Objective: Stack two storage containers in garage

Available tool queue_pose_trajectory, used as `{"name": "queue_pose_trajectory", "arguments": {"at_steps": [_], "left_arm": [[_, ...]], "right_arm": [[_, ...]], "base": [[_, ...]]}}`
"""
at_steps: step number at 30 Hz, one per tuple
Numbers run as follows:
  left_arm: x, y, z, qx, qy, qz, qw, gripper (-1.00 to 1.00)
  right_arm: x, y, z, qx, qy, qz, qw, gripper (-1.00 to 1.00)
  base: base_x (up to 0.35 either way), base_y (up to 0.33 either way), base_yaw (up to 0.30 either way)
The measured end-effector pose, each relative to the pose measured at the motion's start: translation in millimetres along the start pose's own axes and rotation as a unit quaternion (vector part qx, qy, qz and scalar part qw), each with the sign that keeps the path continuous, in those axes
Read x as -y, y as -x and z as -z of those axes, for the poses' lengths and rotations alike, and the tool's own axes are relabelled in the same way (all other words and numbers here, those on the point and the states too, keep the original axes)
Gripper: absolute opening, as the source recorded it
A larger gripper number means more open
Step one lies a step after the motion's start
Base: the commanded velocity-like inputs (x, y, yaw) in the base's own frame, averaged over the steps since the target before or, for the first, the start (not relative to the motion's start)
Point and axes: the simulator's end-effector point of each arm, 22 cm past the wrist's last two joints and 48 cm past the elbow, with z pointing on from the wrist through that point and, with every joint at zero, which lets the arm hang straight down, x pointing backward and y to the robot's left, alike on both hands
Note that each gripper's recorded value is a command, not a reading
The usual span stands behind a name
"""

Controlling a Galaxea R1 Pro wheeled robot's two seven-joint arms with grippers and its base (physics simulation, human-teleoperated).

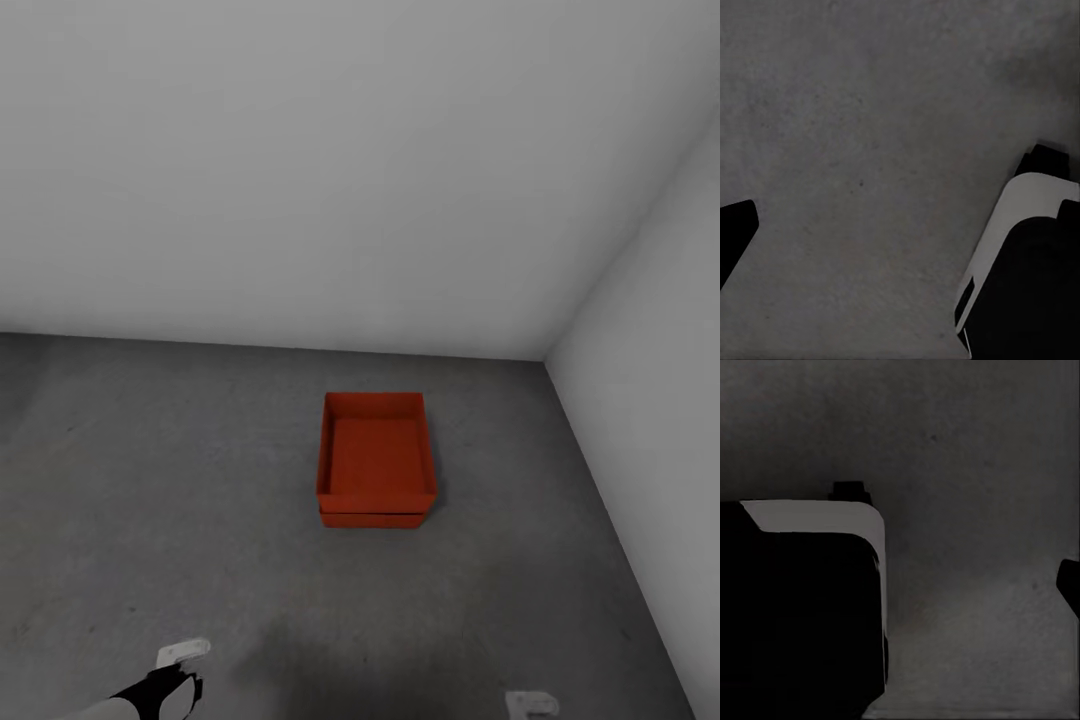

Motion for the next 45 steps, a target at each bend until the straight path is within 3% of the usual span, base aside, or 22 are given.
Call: {"name": "queue_pose_trajectory", "arguments": {"at_steps": [6,9,14,16,28,36,45], "left_arm": [[-13,-56,-7.4,-0.023,0.008,-0.010,0.9997,1.00],[-14,-70,-8.9,-0.023,0.004,-0.012,0.9997,1.00],[3,-118,-9.7,-0.040,-0.056,-0.018,0.9975,1.00],[8,-135,-7.9,-0.048,-0.072,-0.021,0.9960,1.00],[13,-129,-4.3,-0.039,-0.079,-0.020,0.9959,1.00],[13,-123,-2.5,-0.033,-0.080,-0.020,0.9960,1.00],[13,-118,-0.4,-0.027,-0.081,-0.018,0.9961,1.00]], "right_arm": [[3,-105,13.3,-0.063,-0.001,0.011,0.9980,1.00],[4,-126,17.8,-0.076,-0.001,0.014,0.9970,1.00],[-5,-162,27.9,-0.101,0.006,0.017,0.9947,1.00],[-8,-200,40.6,-0.116,0.009,0.016,0.9930,1.00],[-13,-248,61.2,-0.129,0.018,0.022,0.9912,1.00],[-23,-242,62.2,-0.109,0.031,0.042,0.9927,1.00],[-23,-236,61.1,-0.099,0.033,0.046,0.9935,1.00]], "base": [[0.000,0.000,0.000],[0.000,0.000,0.000],[0.000,0.000,0.000],[0.000,0.000,0.000],[0.000,0.000,0.005],[0.000,0.000,0.000],[0.000,0.000,0.000]]}}
